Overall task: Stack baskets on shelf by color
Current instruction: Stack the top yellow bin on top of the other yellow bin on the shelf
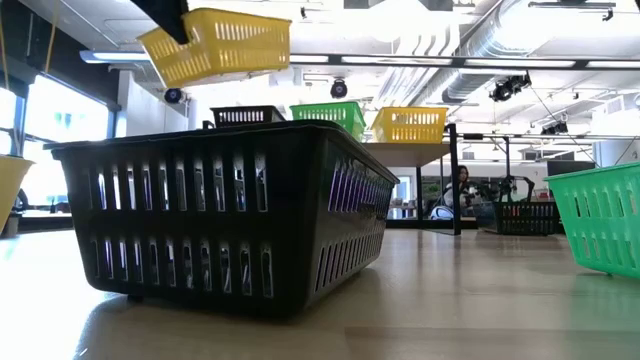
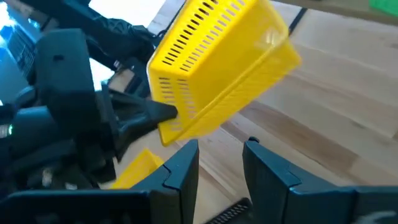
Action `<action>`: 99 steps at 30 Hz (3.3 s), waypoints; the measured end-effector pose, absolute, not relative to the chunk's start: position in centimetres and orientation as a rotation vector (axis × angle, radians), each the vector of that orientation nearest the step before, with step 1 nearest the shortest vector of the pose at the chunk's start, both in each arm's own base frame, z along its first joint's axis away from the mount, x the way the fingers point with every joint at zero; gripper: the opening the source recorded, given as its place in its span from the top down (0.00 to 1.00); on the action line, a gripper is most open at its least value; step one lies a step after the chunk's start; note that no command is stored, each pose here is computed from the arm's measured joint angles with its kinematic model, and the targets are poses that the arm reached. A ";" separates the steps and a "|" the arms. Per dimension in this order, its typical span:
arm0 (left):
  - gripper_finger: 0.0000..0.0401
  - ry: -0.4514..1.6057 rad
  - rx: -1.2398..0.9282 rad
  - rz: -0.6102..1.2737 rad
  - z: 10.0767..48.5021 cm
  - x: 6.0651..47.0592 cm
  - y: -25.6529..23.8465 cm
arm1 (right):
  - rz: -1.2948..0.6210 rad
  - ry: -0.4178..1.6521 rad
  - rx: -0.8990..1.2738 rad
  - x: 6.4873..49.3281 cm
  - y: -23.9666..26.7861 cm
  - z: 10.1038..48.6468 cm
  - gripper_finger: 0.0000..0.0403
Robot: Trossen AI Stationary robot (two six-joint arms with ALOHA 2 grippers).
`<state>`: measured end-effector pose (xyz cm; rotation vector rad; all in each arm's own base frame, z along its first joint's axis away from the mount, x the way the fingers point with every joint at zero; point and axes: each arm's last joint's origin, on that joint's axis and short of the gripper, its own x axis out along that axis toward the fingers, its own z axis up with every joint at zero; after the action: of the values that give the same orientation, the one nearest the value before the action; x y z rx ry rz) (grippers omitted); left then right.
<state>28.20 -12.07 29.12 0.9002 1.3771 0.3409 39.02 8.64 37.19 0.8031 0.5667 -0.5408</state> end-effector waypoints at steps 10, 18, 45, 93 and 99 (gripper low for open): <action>1.00 1.387 0.970 0.306 29.2 28.2 -12.0 | -0.566 0.501 0.885 41.0 7.6 36.2 0.73; 1.00 1.387 1.036 0.290 29.2 28.3 -12.0 | -0.611 0.488 0.951 41.2 6.1 36.1 0.73; 1.00 1.357 1.113 0.349 29.4 28.5 -11.4 | -0.735 0.517 1.131 41.6 4.2 34.7 0.73; 0.60 1.260 1.018 0.446 30.0 28.5 -11.6 | -0.901 0.662 0.833 40.3 1.4 33.3 1.00; 0.60 1.212 0.962 0.441 31.7 28.5 -12.3 | -0.859 0.709 0.810 39.2 1.4 34.4 1.00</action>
<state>28.48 -12.29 31.72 0.9621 1.2125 0.4406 39.16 1.36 34.41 0.8102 0.7095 -0.8592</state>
